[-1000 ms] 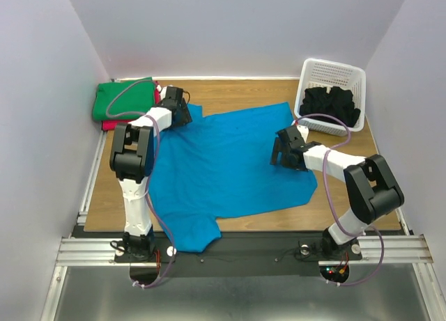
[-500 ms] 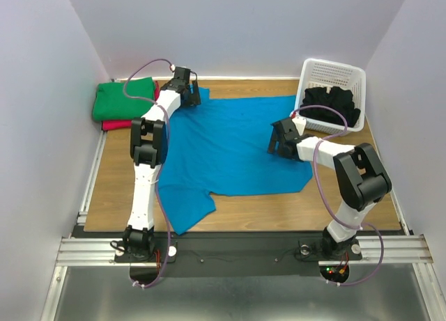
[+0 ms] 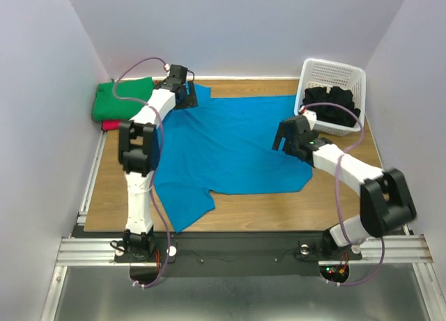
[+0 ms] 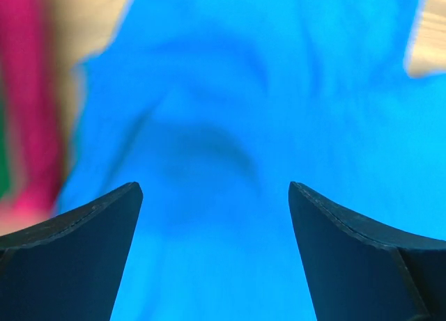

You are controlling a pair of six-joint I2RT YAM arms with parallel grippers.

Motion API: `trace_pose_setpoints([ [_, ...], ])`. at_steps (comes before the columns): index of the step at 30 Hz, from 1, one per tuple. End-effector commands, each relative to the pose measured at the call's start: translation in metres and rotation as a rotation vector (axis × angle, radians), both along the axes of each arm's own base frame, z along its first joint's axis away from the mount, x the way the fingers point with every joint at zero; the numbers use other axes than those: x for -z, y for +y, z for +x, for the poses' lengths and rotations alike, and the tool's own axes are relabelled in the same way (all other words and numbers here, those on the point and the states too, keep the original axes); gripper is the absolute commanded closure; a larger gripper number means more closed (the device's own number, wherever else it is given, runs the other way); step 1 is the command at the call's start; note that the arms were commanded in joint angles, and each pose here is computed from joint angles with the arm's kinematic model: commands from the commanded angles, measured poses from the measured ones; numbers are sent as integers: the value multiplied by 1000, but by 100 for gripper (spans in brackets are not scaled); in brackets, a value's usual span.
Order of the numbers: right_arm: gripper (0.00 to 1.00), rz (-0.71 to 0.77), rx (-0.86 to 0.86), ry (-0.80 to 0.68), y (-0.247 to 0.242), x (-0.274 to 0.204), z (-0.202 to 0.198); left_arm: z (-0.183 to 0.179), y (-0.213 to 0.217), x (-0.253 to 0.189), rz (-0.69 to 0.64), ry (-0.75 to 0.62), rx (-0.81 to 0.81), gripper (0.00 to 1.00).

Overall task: Fold and stack the t-shirts
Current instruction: Flatten the tshirt out, then fold the tshirt

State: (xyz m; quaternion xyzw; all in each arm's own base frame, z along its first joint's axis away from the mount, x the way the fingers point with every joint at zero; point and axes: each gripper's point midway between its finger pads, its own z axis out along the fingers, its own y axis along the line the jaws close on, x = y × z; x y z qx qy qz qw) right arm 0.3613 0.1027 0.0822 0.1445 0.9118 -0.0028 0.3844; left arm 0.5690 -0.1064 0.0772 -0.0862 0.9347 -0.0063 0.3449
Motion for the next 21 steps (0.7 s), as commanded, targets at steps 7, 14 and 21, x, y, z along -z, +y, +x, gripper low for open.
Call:
trace_pose_setpoints([
  [7, 0, 166, -55, -131, 0, -40, -48, -232, 17, -110, -222, -165, -295, 1],
  [14, 0, 170, -50, -112, 1, -34, -50, -349, 13, -35, -363, 77, -354, 1],
  [21, 0, 153, -41, -93, 0, -27, -49, -407, -14, 4, -529, 225, -389, 1],
])
